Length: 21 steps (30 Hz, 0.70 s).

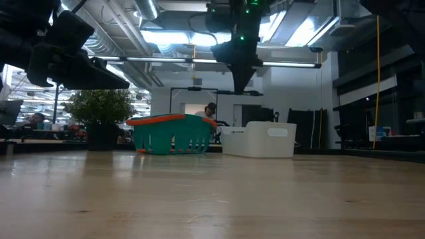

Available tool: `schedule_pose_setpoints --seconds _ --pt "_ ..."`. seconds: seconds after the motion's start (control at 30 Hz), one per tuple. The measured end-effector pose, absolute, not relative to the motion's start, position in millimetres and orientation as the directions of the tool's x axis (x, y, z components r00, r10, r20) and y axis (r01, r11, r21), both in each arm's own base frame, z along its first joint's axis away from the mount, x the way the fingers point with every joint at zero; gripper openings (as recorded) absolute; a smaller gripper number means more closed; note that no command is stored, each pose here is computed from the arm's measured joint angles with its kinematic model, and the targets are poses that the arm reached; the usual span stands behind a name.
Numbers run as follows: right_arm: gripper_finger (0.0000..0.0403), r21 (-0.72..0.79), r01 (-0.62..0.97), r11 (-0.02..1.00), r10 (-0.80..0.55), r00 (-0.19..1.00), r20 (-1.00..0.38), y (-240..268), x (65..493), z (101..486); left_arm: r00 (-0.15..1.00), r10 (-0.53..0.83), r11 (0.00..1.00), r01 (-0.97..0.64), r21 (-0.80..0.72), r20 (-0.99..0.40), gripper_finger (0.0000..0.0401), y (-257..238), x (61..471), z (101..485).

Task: Sort pens & pencils
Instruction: Put the black pen into the white bin

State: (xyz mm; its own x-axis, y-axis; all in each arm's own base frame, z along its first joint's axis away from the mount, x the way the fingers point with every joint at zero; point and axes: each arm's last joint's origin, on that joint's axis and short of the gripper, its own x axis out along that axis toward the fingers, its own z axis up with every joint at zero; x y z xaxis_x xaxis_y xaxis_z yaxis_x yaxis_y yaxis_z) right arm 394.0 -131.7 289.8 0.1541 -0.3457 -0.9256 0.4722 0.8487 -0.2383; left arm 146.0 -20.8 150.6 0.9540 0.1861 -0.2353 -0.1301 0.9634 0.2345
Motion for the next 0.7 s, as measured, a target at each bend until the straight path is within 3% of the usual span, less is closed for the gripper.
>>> schedule_pose_setpoints --seconds 0.37,0.7 --pt "0.0025 -0.295 0.554 0.778 -0.398 0.071 -0.915 -152 382 289 0.953 0.187 0.963 -0.129 0.237 -0.239 0.011 -21 146 150" --pt "0.0025 -0.227 0.534 0.814 -0.272 0.007 -0.962 -163 372 250 0.953 0.186 0.963 -0.129 0.237 -0.239 0.011 -21 146 150"
